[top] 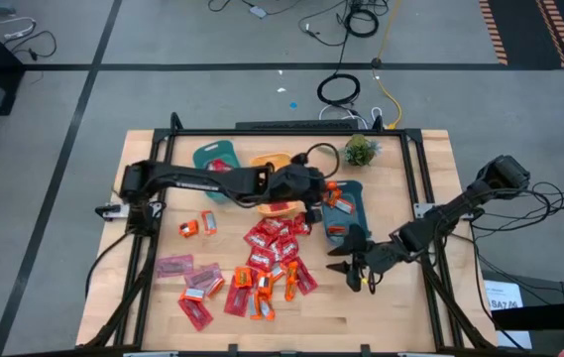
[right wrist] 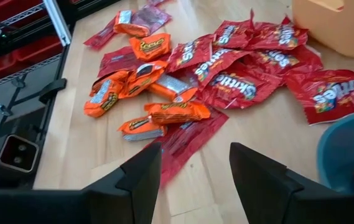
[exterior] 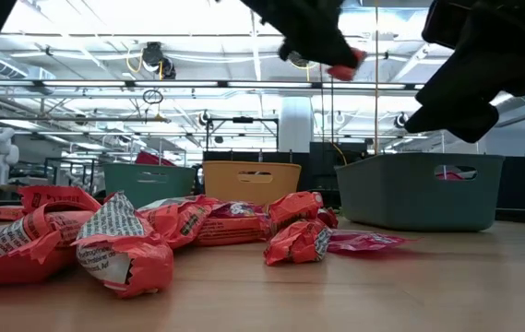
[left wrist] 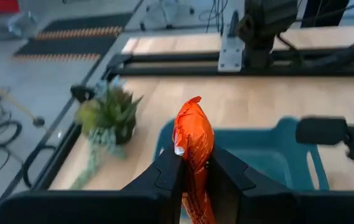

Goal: Sort candy
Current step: Put the orange wrapper chocolate into the dark blue bin, then put the pink wrapper gummy into the yellow bin

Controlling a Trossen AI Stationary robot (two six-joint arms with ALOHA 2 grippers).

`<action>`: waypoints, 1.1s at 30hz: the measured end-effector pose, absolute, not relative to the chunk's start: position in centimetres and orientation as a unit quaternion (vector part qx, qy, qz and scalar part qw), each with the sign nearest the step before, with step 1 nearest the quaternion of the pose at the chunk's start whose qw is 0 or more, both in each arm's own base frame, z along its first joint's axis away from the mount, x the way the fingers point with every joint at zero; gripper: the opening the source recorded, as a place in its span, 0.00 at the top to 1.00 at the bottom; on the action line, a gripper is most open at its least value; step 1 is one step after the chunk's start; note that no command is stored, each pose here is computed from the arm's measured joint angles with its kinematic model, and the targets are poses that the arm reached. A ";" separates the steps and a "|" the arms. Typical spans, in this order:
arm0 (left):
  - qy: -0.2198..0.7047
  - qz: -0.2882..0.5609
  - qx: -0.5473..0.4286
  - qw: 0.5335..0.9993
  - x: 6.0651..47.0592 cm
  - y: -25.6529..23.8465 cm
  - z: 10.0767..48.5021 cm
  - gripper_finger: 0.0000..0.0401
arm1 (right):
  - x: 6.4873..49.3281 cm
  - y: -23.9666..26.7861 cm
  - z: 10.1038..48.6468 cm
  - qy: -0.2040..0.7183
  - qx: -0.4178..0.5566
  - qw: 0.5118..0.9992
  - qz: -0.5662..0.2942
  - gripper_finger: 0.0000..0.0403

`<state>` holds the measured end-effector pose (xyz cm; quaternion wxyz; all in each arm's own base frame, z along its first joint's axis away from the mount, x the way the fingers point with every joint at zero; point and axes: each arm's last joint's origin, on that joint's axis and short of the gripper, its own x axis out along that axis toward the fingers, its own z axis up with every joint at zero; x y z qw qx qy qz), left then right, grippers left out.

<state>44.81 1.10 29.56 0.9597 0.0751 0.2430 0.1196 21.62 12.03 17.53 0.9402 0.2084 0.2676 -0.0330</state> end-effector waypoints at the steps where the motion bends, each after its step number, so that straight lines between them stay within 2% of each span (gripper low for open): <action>1: 0.235 0.120 0.075 0.962 45.3 1.1 29.1 0.85 | 21.6 12.1 17.5 0.268 0.208 0.940 -0.030 0.55; 7: 0.227 0.130 0.070 0.963 47.3 2.2 25.9 0.85 | 21.3 12.6 17.5 0.269 0.217 0.938 -0.024 0.55; 11: 0.258 0.097 0.054 0.960 47.9 3.3 23.6 0.84 | 21.1 12.8 17.5 0.265 0.213 0.940 -0.028 0.55; 15: 0.272 0.072 0.027 0.959 48.2 3.8 22.1 0.77 | 21.1 12.8 17.5 0.264 0.211 0.941 -0.029 0.55; 19: 0.293 0.075 0.017 0.953 48.1 4.1 21.4 0.67 | 21.1 12.8 17.5 0.264 0.210 0.941 -0.029 0.55; 25: 0.312 0.110 0.050 0.942 47.5 4.3 22.2 0.54 | 21.1 12.8 17.5 0.264 0.210 0.941 -0.029 0.55; 29: 0.351 0.096 0.081 0.928 45.6 4.1 24.4 0.52 | 21.1 12.8 17.5 0.265 0.206 0.942 -0.028 0.55; 33: 0.384 0.096 0.071 0.916 43.1 3.8 27.2 0.51 | 21.1 12.8 17.5 0.265 0.200 0.943 -0.027 0.55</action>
